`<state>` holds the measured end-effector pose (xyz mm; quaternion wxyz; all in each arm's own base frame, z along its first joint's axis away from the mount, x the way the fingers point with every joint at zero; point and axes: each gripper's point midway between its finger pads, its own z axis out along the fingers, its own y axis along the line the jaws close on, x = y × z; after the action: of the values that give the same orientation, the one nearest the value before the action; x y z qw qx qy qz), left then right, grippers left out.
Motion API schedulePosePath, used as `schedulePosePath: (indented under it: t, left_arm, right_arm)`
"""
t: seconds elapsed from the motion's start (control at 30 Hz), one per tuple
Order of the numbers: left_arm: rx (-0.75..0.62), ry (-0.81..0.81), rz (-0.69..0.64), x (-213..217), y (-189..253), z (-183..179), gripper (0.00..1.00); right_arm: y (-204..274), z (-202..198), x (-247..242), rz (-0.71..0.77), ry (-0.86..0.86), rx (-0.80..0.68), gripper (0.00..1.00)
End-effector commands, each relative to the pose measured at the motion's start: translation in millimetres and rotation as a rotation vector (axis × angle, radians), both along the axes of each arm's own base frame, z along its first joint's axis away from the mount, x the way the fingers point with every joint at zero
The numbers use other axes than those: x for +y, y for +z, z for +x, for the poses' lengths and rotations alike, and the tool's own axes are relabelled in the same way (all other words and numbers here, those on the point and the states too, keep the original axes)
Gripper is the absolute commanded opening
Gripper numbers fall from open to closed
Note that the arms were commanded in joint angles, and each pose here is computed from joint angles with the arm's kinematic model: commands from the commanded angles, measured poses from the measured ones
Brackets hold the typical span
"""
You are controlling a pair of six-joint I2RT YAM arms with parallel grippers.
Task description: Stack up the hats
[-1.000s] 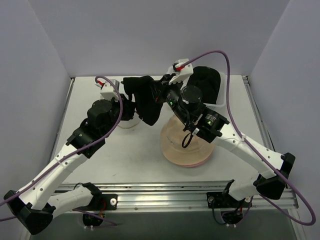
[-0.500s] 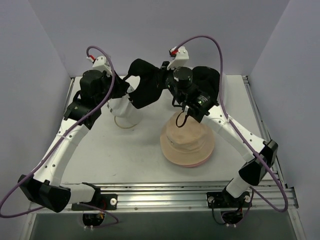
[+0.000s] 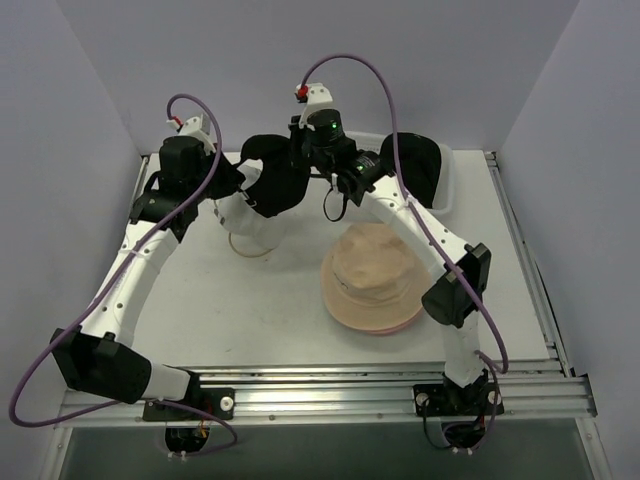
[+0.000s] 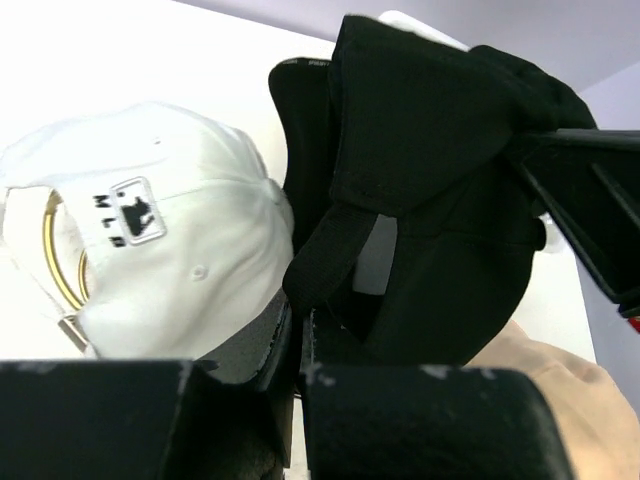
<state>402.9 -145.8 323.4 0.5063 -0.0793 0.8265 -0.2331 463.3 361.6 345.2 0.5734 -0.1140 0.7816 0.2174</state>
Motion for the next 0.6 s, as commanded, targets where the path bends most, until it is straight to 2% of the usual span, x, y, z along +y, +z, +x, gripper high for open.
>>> schedulePosePath:
  t: [0.0, 0.03, 0.37, 0.57]
  left_arm:
    - [0.019, 0.062, -0.023, 22.1, -2.5, 3.4, 0.03]
    - [0.023, 0.064, -0.026, 23.7, -5.4, 4.1, 0.03]
    - [0.077, 0.117, -0.028, 41.9, -28.3, 9.9, 0.03]
    - [0.09, 0.159, -0.032, 59.1, -29.8, 17.3, 0.03]
  right_arm:
    - [1.5, 8.9, -0.4, -0.028, 0.019, 0.016, 0.0]
    - [-15.2, 11.0, 2.6, -0.055, 0.026, 0.053, 0.0]
    - [-31.1, 16.4, 16.8, -0.041, 0.054, 0.106, 0.0]
    - [-45.8, 23.8, 31.3, -0.042, 0.098, 0.102, 0.05]
